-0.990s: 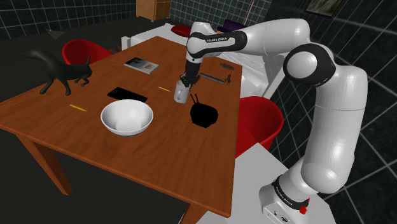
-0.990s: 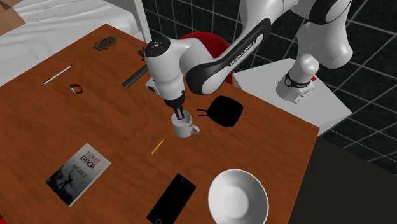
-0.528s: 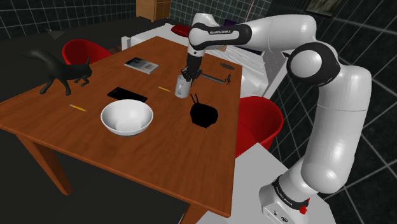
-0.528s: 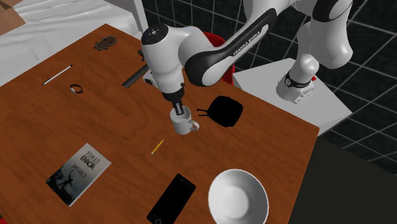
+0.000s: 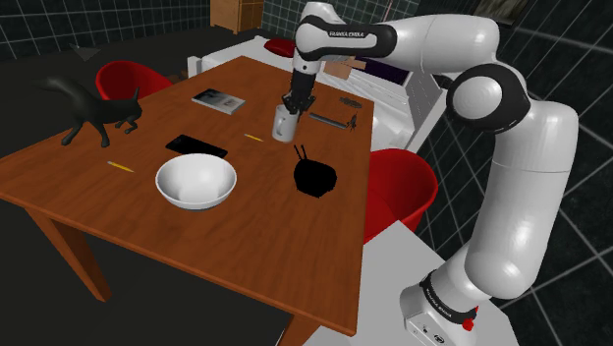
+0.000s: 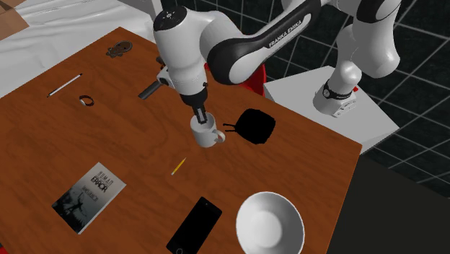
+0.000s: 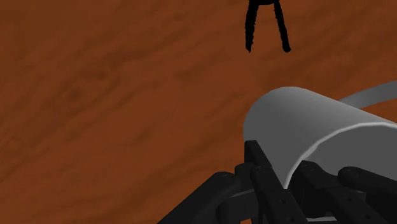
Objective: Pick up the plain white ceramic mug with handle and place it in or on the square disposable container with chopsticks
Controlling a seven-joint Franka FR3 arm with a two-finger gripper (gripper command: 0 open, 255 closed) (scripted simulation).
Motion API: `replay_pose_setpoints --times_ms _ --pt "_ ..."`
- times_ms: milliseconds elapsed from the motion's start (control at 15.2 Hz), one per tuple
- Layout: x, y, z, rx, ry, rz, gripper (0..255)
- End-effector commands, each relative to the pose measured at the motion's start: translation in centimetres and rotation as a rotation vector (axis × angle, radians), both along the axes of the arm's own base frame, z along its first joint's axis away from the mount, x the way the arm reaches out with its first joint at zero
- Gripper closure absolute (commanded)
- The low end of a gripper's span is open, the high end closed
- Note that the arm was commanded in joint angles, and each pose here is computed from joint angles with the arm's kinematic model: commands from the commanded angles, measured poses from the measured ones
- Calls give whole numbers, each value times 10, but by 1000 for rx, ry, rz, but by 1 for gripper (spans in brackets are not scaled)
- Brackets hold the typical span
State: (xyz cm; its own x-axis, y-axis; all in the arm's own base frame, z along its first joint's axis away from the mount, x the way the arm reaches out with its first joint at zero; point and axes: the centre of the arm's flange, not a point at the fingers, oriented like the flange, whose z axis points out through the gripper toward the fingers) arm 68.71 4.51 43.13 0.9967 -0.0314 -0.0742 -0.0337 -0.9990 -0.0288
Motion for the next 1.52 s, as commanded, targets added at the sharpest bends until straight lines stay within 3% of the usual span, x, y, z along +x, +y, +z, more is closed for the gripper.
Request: replay_pose_setpoints --times_ms 0,990,1452 --pt "0 1 12 0 0 0 255" --pt "0 1 88 0 0 0 255" --pt "-91 13 99 0 0 0 255"
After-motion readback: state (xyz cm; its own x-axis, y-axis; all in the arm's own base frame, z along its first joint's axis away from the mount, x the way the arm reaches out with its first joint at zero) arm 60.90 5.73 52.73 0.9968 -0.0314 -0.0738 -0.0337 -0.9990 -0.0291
